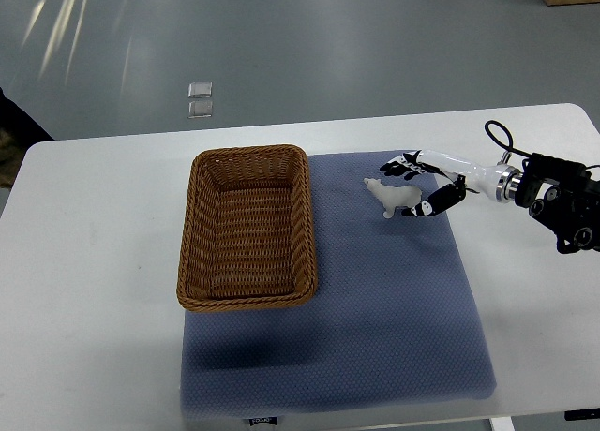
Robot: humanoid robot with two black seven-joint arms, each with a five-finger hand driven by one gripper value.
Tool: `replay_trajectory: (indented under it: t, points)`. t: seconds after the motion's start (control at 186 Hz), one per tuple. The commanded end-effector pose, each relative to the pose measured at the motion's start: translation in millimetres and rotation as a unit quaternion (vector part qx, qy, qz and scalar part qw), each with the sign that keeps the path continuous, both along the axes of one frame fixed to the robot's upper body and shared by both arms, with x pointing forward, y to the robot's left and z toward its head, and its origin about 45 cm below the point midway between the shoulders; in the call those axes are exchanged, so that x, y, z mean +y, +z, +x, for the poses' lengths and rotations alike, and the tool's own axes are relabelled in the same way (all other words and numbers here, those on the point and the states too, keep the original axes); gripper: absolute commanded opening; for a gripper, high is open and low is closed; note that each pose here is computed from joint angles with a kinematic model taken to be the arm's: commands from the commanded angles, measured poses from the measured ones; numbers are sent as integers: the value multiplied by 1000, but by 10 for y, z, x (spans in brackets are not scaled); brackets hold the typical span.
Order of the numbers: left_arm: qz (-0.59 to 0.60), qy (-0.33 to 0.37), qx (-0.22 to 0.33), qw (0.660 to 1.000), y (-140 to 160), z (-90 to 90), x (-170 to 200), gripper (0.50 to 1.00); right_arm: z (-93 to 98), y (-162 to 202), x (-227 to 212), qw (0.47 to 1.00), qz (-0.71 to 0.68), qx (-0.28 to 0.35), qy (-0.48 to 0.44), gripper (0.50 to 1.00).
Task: Place white bear in brown basket with right hand
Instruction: 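Lift the white bear with the right hand off the pad, then carry the bear over the brown basket and open the right hand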
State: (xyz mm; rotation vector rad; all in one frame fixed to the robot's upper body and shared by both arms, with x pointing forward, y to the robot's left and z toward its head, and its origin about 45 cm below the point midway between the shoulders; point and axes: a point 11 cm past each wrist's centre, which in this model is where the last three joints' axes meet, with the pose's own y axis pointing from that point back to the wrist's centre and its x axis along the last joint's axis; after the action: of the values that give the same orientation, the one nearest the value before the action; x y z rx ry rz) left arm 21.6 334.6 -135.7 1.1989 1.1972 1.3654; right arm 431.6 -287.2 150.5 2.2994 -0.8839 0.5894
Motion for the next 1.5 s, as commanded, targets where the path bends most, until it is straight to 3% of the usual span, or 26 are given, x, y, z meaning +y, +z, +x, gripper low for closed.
replay_trajectory:
  t: [0.0, 0.199, 0.366, 0.532, 0.591, 0.828, 1.102, 1.306, 1.495]
  points:
    - [0, 0, 0, 1000, 0, 2, 0, 1000, -6, -13, -8, 1000, -5, -2, 0, 778]
    - [1, 0, -2, 1000, 2, 20, 1, 1000, -45, -73, -5, 1000, -21, 4, 11, 762]
    - [0, 0, -2, 1000, 2, 20, 0, 1000, -49, -86, -9, 1000, -29, -1, 12, 711]
    - [0, 0, -2, 1000, 2, 21, 0, 1000, -44, -83, -12, 999, -31, -5, 11, 574]
    - [0, 0, -2, 1000, 2, 21, 0, 1000, -38, -76, -16, 999, -32, -10, 9, 500]
    - [0, 0, -2, 1000, 2, 20, 0, 1000, 14, -7, 3, 999, -31, -34, 2, 500]
    - [0, 0, -2, 1000, 2, 21, 0, 1000, 292, 442, 140, 996, -21, -85, 7, 500]
    - [0, 1, -2, 1000, 2, 21, 0, 1000, 423, 683, 368, 994, -10, -109, 26, 500]
    - [1, 1, -2, 1000, 2, 21, 1, 1000, 444, 747, 864, 991, 5, -115, 70, 500]
